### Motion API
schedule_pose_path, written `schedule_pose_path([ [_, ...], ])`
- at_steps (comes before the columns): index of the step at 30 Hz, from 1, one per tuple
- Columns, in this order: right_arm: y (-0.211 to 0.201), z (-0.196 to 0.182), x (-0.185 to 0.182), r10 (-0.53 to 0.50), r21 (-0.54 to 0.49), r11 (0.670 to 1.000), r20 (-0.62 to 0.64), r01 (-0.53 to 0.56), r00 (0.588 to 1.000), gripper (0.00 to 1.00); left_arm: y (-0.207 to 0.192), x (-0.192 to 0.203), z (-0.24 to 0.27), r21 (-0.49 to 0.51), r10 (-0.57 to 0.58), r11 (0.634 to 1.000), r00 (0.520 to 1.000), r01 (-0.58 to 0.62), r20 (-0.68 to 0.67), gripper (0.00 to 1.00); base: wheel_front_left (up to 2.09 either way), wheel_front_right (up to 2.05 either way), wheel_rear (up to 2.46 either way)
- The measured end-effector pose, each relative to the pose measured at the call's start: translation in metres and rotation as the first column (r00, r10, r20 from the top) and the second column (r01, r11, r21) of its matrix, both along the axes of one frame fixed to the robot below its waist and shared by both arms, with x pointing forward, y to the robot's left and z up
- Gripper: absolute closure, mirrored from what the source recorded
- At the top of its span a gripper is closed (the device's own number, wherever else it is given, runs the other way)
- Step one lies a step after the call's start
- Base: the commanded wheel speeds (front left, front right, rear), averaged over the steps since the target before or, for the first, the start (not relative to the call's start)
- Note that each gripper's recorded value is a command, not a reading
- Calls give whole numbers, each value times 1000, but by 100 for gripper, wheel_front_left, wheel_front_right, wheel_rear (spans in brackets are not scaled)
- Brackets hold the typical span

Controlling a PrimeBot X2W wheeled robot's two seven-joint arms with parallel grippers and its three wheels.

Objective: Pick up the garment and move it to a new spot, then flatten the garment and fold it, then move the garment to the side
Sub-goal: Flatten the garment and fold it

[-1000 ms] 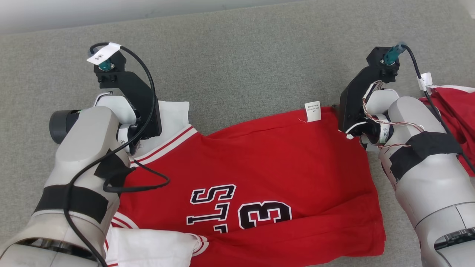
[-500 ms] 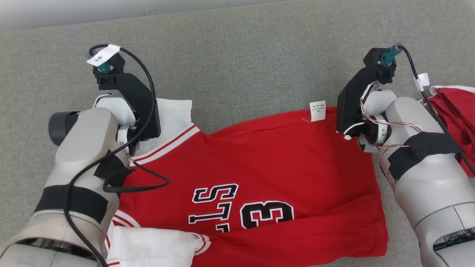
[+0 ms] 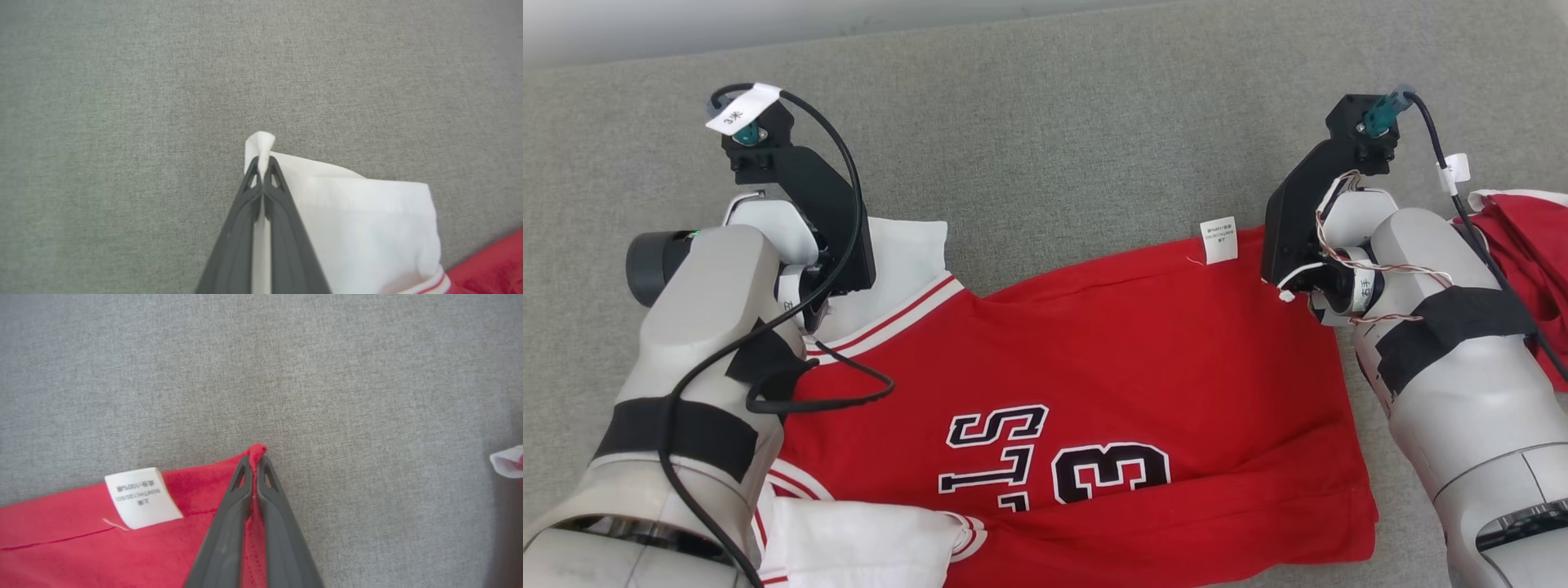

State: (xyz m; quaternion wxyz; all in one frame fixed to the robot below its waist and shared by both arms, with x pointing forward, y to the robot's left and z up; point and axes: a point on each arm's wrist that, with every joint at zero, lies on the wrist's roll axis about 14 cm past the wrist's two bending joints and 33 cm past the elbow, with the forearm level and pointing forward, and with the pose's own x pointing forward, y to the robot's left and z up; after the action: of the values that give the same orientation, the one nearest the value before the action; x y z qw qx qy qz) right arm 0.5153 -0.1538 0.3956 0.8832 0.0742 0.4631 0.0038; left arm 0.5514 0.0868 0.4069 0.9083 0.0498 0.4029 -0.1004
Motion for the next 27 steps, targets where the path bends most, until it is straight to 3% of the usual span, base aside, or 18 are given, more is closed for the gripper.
schedule_pose_path([
  [12, 2, 16, 10, -26, 18, 1000, 80, 25, 996, 100, 1, 19, 42, -32, 15, 999, 986, -10, 166, 100, 0, 0, 0],
  [17, -9, 16, 13, -43, 4, 999, 121, 43, 992, 100, 4, 27, 63, -98, 54, 995, 956, -27, 287, 100, 0, 0, 0],
  [27, -7, 15, -2, 23, 13, 1000, 242, -27, 970, 100, 12, -14, 51, -200, 81, 980, 922, -4, 380, 100, 0, 0, 0],
])
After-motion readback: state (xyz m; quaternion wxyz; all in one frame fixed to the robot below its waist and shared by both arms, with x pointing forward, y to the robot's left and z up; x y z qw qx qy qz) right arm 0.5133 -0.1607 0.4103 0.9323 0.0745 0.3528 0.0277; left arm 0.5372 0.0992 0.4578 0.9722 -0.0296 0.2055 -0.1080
